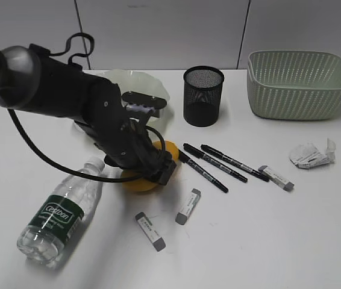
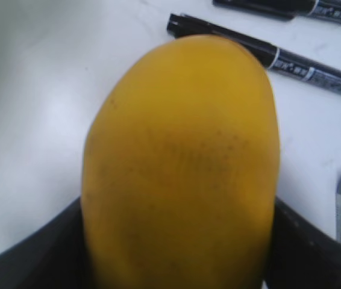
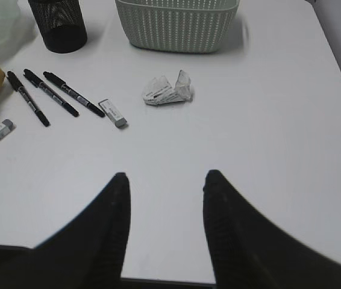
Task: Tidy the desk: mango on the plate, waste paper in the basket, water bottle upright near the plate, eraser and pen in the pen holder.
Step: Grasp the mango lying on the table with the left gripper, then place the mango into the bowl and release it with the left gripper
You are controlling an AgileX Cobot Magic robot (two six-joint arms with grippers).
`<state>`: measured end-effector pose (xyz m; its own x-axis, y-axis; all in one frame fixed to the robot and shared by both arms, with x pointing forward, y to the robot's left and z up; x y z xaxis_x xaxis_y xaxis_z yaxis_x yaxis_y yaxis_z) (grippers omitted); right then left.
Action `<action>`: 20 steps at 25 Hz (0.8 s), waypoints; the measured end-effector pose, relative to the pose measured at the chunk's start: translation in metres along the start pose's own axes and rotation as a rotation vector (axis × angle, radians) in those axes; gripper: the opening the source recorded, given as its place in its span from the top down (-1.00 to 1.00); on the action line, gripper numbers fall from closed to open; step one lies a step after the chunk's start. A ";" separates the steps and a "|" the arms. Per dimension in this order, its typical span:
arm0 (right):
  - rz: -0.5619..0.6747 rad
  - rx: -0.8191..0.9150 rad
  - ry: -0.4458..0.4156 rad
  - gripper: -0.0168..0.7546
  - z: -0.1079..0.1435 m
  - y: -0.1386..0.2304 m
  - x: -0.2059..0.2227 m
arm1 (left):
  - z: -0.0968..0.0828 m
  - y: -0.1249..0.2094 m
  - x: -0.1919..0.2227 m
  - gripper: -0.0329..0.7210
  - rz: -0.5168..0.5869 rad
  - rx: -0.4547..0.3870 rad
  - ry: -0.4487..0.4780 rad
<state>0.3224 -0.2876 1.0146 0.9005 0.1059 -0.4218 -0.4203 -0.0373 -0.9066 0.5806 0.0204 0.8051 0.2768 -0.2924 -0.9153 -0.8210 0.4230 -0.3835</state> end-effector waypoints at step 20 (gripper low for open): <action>0.000 0.001 -0.002 0.09 0.000 0.000 0.000 | 0.116 -0.112 -0.046 -0.58 -0.416 -0.059 -0.153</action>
<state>0.3224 -0.2873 1.0146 0.9003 0.1076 -0.4218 -0.4204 -0.0363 -0.9066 0.7177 0.0860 0.8754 0.6567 -0.2955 -0.6938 -0.6498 0.2452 -0.7195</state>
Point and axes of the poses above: a point on each arm's last joint axis where the gripper is mounted, x pointing out along that axis toward the gripper, z along the wrist's bending axis when the last joint is at zero, y = z × x, the point moved 10 cm from there along x, pointing out along that axis toward the gripper
